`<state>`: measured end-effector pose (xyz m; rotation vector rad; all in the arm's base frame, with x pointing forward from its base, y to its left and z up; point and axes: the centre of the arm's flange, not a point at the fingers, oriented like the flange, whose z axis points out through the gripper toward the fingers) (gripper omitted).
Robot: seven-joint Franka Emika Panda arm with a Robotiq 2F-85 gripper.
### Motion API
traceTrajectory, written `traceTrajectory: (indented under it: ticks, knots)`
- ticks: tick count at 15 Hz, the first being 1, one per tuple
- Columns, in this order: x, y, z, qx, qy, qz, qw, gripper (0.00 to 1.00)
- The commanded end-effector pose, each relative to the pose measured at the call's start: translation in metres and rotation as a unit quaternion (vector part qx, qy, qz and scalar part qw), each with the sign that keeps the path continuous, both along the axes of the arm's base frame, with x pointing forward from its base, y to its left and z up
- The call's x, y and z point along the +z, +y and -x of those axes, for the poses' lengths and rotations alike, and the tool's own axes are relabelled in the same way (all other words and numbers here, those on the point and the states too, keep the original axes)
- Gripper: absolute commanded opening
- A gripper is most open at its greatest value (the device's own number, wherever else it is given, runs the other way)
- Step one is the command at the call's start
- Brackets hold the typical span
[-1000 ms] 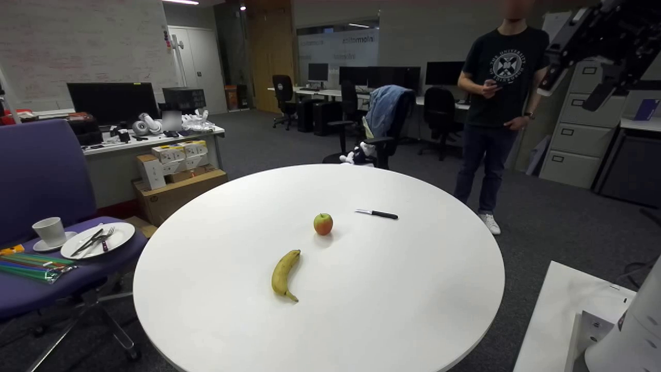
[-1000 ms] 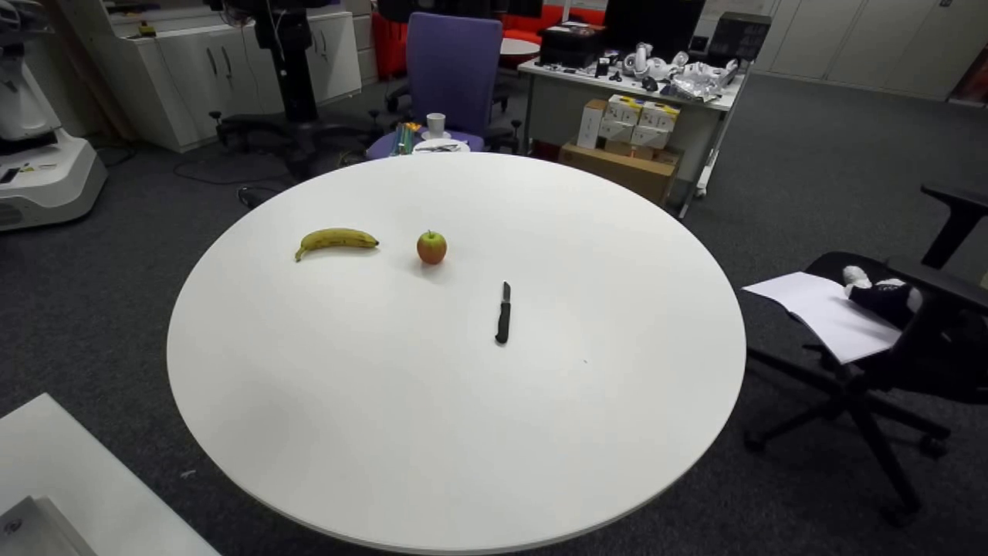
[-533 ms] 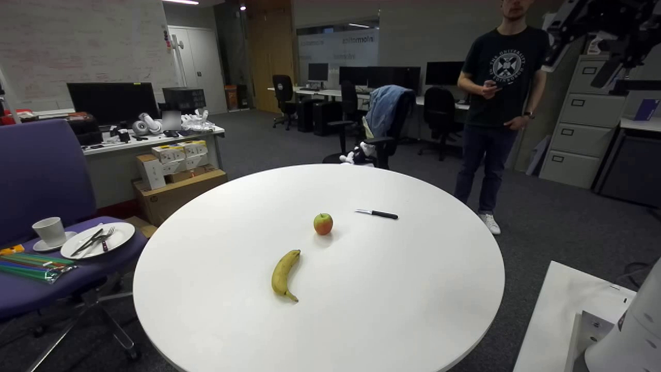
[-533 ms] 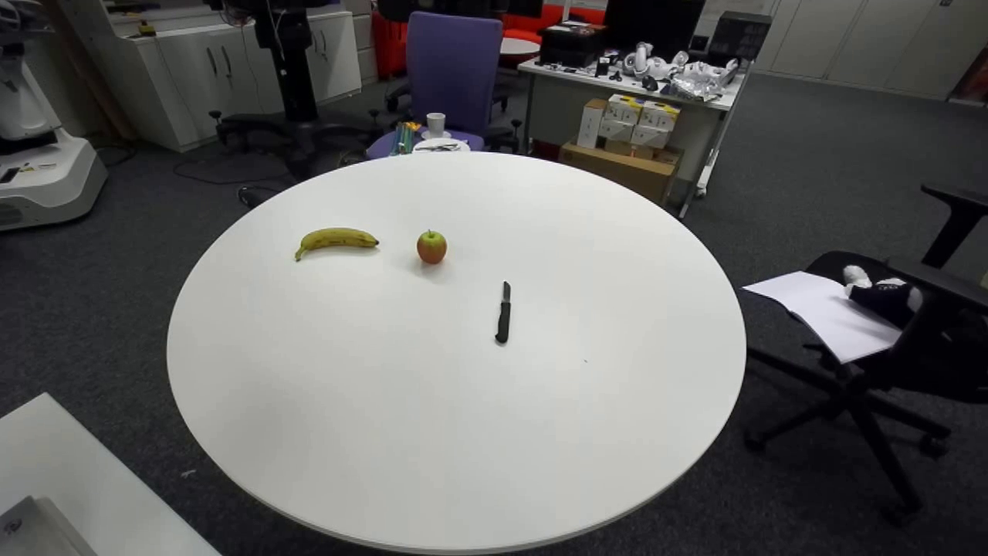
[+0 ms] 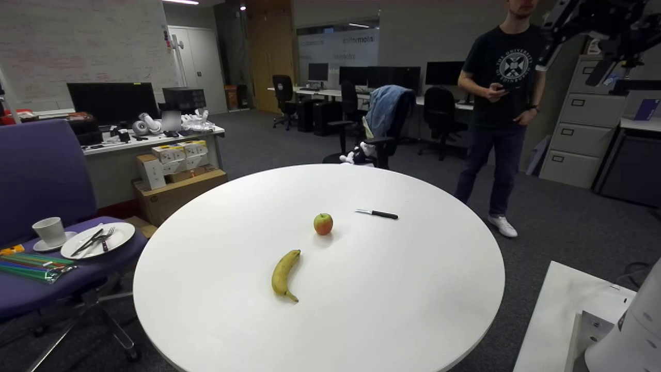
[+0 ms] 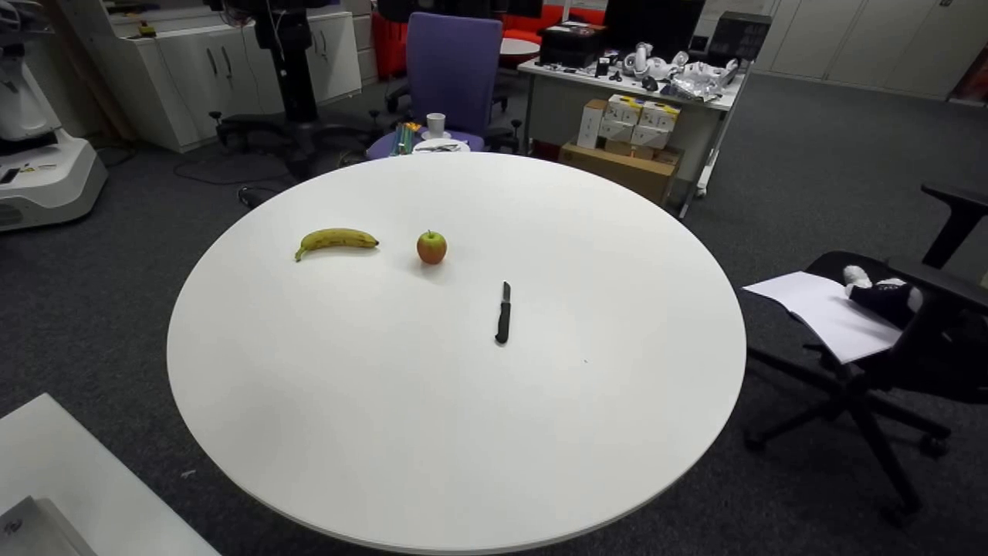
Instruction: Put the knife next to the apple
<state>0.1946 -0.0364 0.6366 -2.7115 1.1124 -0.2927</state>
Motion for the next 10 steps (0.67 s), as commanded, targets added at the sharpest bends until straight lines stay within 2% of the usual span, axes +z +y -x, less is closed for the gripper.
traceTrajectory:
  ticks: [1, 6, 8, 10]
  knots:
    - [-0.006, 0.003, -0.012, -0.002, 0.001, 0.014, 0.9999, 1.0]
    - [0.0, -0.032, -0.065, -0.044, -0.013, 0.027, 0.9986, 1.0]
    - [0.0, -0.051, -0.081, -0.063, -0.011, 0.033, 0.9974, 1.0]
    - [0.001, -0.072, -0.098, -0.076, 0.01, 0.039, 0.9963, 1.0]
